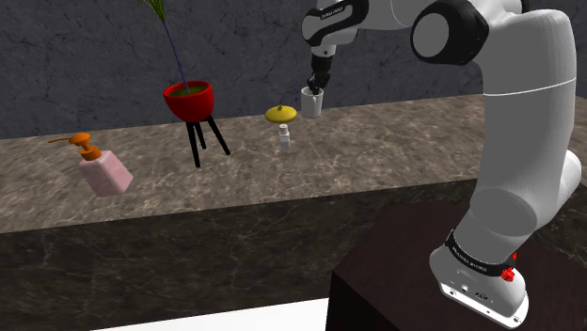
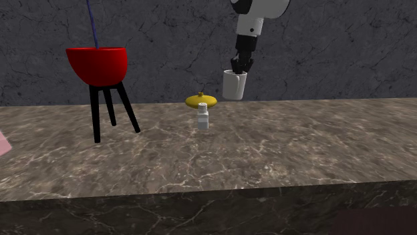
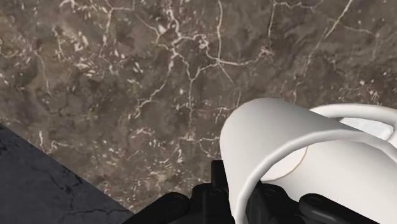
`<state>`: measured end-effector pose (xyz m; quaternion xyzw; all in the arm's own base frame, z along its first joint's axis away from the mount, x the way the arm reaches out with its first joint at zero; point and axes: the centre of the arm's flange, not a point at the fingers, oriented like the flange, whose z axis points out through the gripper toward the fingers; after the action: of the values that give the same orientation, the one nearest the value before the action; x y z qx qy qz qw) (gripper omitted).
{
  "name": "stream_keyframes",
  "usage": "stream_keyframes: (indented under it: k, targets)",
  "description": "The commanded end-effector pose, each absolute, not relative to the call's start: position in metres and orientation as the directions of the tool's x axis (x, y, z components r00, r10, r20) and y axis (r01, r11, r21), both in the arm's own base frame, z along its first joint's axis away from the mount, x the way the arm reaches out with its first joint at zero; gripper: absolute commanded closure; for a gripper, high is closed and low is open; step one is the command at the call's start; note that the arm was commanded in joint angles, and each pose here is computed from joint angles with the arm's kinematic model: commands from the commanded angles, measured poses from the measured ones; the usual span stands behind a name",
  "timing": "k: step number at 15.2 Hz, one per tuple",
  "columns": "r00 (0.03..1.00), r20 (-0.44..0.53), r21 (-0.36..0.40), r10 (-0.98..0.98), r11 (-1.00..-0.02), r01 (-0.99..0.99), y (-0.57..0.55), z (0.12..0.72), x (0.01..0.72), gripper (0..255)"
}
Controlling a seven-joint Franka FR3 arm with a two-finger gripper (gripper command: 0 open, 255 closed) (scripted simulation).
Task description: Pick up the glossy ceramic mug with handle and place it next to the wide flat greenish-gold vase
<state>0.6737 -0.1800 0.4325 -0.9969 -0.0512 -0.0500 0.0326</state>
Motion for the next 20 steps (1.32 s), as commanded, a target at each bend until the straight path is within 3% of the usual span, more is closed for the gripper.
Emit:
stream_keyframes:
  k: [1, 13, 20]
  targets:
    - [0.99, 0.104, -0.06, 0.099, -0.993, 0.105, -0.18, 0.421, 0.673, 255]
    - [0.99, 0.104, -0.06, 0.099, -0.993, 0.105, -0.18, 0.358, 0.673, 255]
    - [0.99, 0.104, -0.06, 0.099, -0.993, 0.105, -0.18, 0.358, 0.673, 255]
